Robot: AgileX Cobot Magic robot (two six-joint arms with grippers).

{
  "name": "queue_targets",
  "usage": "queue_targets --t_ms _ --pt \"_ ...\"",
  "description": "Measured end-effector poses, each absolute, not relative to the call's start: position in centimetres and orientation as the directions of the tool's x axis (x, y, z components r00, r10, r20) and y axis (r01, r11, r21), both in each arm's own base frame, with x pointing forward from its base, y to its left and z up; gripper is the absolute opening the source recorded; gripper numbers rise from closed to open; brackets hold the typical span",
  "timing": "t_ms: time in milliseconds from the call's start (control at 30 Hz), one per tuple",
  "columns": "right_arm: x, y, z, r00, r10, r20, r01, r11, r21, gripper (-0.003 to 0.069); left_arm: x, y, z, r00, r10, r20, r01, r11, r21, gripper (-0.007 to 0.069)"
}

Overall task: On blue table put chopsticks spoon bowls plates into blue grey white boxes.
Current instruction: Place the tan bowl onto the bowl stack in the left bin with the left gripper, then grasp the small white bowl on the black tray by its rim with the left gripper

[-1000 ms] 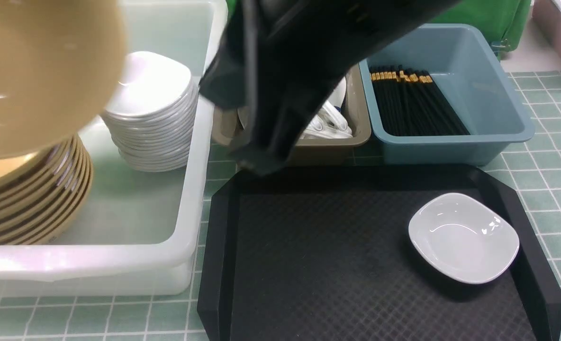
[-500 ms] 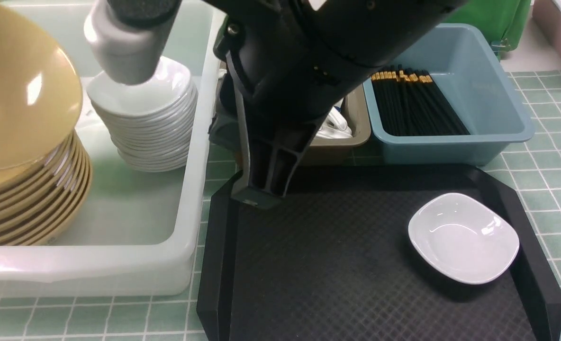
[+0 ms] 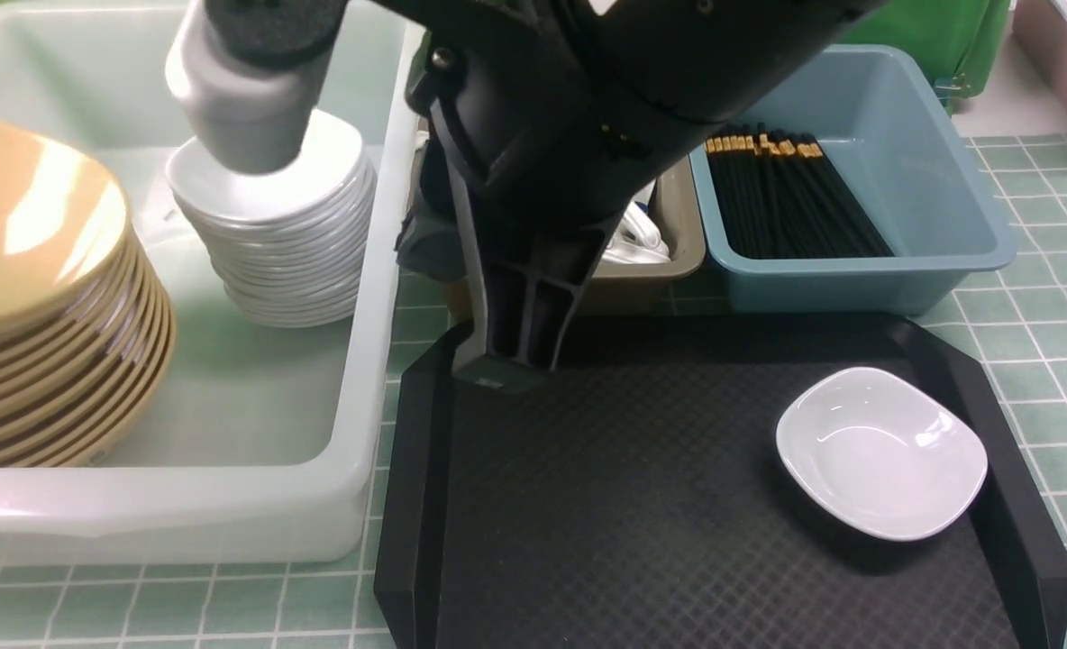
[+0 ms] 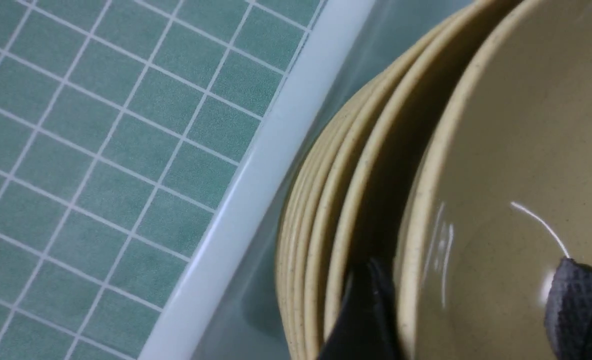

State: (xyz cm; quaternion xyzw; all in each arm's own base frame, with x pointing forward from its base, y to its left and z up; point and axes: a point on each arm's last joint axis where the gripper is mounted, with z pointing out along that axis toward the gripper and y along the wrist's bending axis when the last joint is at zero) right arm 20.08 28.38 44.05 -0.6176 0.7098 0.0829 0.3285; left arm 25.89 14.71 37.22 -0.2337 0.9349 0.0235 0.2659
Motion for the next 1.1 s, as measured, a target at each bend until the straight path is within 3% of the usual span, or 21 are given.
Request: queue_targets --t_ms 100,233,400,533,700,733,833,967,1100 --pt "21.1 27.5 44.0 -0.062 -0.827 -0.558 -0.923 0.26 -0.284 0.0058 25.5 14.4 37.9 -0.737 -0.421 -0.529 -0.447 0.89 -0.085 0.0577" --pt "22.3 26.5 44.0 -0.112 -0.821 -0.56 -0.909 0.313 -0.277 0.0063 24.0 13.9 40.1 -0.704 -0.384 -0.597 -0.45 0.892 -0.042 0.0622" --pt "22.9 25.9 43.9 -0.145 -0.814 -0.562 -0.899 0.346 -0.268 0.007 22.2 12.5 44.1 -0.629 -0.352 -0.693 -0.438 0.897 -0.058 0.0611" --pt "23.0 25.9 44.0 -0.149 -0.813 -0.563 -0.898 0.35 -0.267 0.0074 21.7 10.0 45.6 -0.618 -0.332 -0.712 -0.361 0.925 -0.119 0.0578" --pt "24.3 23.5 44.8 -0.247 -0.786 -0.567 -0.818 0.483 -0.314 0.0078 23.4 2.2 45.8 -0.693 -0.111 -0.713 0.032 0.982 -0.184 0.0531" --pt "24.9 22.1 45.3 -0.305 -0.754 -0.582 -0.774 0.552 -0.309 0.0079 23.9 -0.3 45.4 -0.716 -0.023 -0.698 0.152 0.97 -0.188 0.0517" --pt "24.8 19.4 45.7 -0.382 -0.704 -0.598 -0.713 0.636 -0.294 0.0078 24.8 -5.1 44.2 -0.731 0.155 -0.664 0.36 0.915 -0.182 0.0489" --pt "22.9 16.4 45.0 -0.451 -0.672 -0.587 -0.678 0.686 -0.265 0.0084 26.0 -12.0 41.6 -0.716 0.352 -0.603 0.56 0.805 -0.196 0.0473" --pt "20.1 13.6 43.2 -0.516 -0.651 -0.556 -0.655 0.719 -0.234 0.0088 27.1 -17.8 38.4 -0.68 0.457 -0.574 0.66 0.721 -0.209 0.0473"
